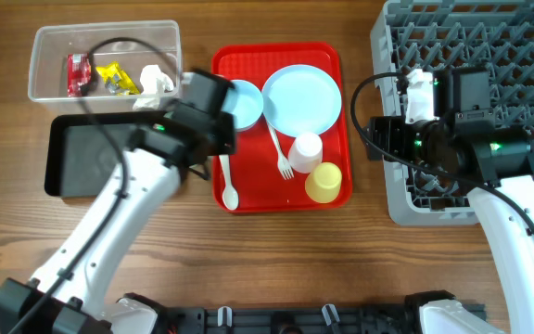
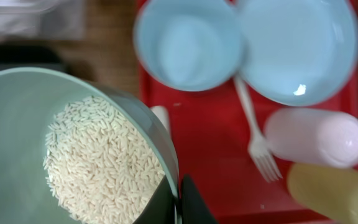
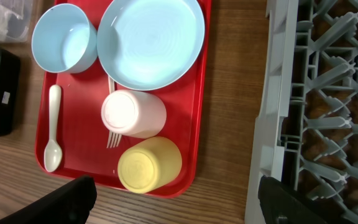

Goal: Sort waste into correct bins and load items into the dishwasher rack
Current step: 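Grasp the rim of the green rice bowl with the left gripper, then move the green bowl over the black tray and tip out the rice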

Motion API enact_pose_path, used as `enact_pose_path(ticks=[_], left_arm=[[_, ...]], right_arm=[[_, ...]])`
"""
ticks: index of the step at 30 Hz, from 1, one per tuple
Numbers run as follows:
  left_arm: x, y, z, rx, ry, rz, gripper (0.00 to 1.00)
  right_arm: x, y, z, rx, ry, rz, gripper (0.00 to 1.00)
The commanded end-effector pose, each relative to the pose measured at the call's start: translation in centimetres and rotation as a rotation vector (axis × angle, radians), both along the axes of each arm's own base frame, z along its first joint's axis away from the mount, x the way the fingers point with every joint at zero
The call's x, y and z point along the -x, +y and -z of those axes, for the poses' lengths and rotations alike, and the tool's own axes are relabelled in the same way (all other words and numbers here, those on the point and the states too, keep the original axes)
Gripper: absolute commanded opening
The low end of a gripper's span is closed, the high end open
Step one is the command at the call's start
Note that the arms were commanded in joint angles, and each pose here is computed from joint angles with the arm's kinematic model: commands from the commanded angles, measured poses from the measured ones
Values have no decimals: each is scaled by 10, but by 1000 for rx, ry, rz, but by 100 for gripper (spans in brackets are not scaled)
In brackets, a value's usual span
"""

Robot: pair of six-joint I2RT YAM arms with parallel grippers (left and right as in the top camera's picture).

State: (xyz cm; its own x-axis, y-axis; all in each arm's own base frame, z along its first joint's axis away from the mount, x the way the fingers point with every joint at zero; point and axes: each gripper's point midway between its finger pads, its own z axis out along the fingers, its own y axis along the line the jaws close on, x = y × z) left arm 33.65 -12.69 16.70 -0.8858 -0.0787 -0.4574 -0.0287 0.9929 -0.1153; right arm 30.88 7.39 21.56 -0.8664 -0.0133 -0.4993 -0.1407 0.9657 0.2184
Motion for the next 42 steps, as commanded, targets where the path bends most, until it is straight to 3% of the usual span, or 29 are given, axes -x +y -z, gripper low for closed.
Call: enact_pose_path(ticks=[1, 5, 8, 17, 29, 42], left_arm=[[-6, 50, -2, 30, 33, -188, 4], [-7, 84, 1, 141, 87, -273, 4], [-9, 98, -4, 315, 98, -224, 4], [4, 147, -21, 614, 14, -135, 4], [24, 155, -15, 795, -108, -17, 4], [3, 156, 10, 978, -182, 31, 4]], right_arm=[[-2, -4, 4, 24, 0, -2, 88], [-2, -4, 4, 24, 0, -2, 88], [-2, -4, 4, 24, 2, -2, 88], [-3, -4, 3, 24, -4, -2, 89], [-3, -4, 4, 24, -2, -2, 89], [-1, -4, 4, 23, 6, 1, 89]])
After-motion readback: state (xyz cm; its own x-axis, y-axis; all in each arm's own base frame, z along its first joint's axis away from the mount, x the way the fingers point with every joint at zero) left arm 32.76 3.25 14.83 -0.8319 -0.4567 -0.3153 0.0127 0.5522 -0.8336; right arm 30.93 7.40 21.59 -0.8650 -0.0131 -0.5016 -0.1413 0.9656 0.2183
